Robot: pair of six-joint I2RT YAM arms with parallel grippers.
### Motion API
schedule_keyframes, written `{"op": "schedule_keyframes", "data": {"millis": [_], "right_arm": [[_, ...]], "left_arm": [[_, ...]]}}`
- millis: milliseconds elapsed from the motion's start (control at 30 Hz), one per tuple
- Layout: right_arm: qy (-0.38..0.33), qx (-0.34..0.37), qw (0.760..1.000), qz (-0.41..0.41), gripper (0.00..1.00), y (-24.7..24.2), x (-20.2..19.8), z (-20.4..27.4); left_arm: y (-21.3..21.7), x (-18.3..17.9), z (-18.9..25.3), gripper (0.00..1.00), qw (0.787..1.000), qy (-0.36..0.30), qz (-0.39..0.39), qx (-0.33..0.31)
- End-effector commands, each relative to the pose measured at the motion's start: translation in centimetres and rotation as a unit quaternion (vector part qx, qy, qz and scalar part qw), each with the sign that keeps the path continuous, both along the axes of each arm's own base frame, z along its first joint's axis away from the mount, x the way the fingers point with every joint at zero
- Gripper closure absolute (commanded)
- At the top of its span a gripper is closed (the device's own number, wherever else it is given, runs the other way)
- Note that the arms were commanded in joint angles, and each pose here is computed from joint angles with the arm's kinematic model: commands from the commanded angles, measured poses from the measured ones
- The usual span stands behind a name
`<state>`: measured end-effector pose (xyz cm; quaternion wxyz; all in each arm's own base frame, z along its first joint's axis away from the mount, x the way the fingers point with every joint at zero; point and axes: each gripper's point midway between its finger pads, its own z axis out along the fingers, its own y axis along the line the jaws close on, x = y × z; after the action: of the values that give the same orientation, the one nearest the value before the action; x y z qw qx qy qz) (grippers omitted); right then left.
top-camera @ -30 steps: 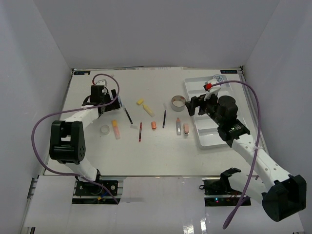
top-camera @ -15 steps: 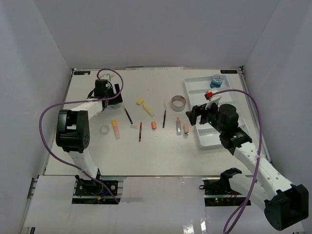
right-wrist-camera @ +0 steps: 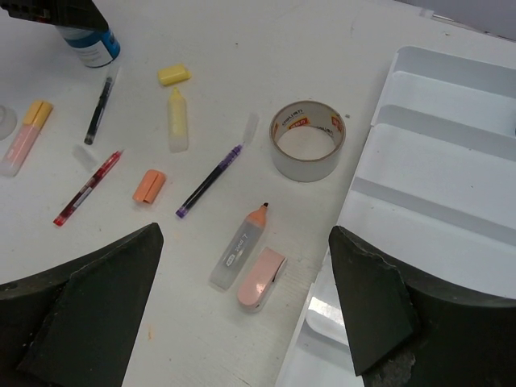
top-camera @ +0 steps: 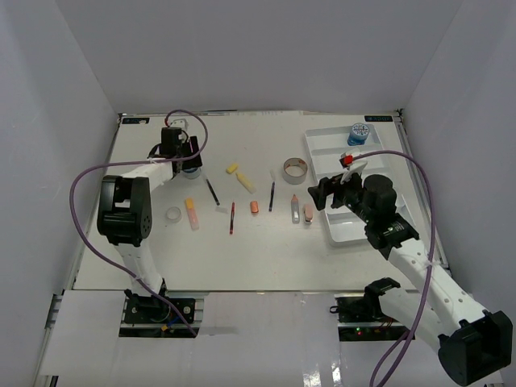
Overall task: Sort the stationery into containers
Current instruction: Pick up the stationery from the center of the board.
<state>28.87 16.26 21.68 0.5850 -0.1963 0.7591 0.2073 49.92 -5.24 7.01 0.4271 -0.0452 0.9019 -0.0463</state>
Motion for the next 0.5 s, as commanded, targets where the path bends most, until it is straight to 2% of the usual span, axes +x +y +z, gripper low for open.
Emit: {"op": "schedule_keyframes", "data": {"millis": [0, 100, 233, 367, 400, 467], "right_arm": [[-0.011, 0.01, 1.0, 0.0, 0.1, 0.0, -0.4, 0.7], [-0.013, 0.011, 1.0, 0.0, 0.1, -0.1, -0.6, 1.1], [-0.011, 0.01, 1.0, -0.006, 0.1, -0.5, -1.1, 1.3], [-0.012, 0.009, 1.0, -0.014, 0.1, -1.1, -1.9, 1.6], [-0.01, 0.007, 1.0, -0.015, 0.1, -1.2, -2.0, 1.5], [-0.004, 0.005, 1.0, -0.015, 0.1, -1.4, -2.4, 1.3]], "left_arm": [[-0.8, 0.9, 3.9, 0.44, 0.999, -0.039, -0.012, -0.003], [-1.3, 0.7, 5.9, 0.55, 0.999, -0.05, -0.021, 0.005], [-5.1, -0.9, 10.3, 0.57, 0.996, -0.074, -0.057, 0.0], [-11.0, -5.6, 14.0, 0.57, 0.989, -0.081, -0.117, -0.028], [-13.4, -7.4, 13.7, 0.57, 0.987, -0.069, -0.136, -0.044], [-15.4, -9.9, 14.2, 0.57, 0.984, -0.061, -0.157, -0.061]]}}
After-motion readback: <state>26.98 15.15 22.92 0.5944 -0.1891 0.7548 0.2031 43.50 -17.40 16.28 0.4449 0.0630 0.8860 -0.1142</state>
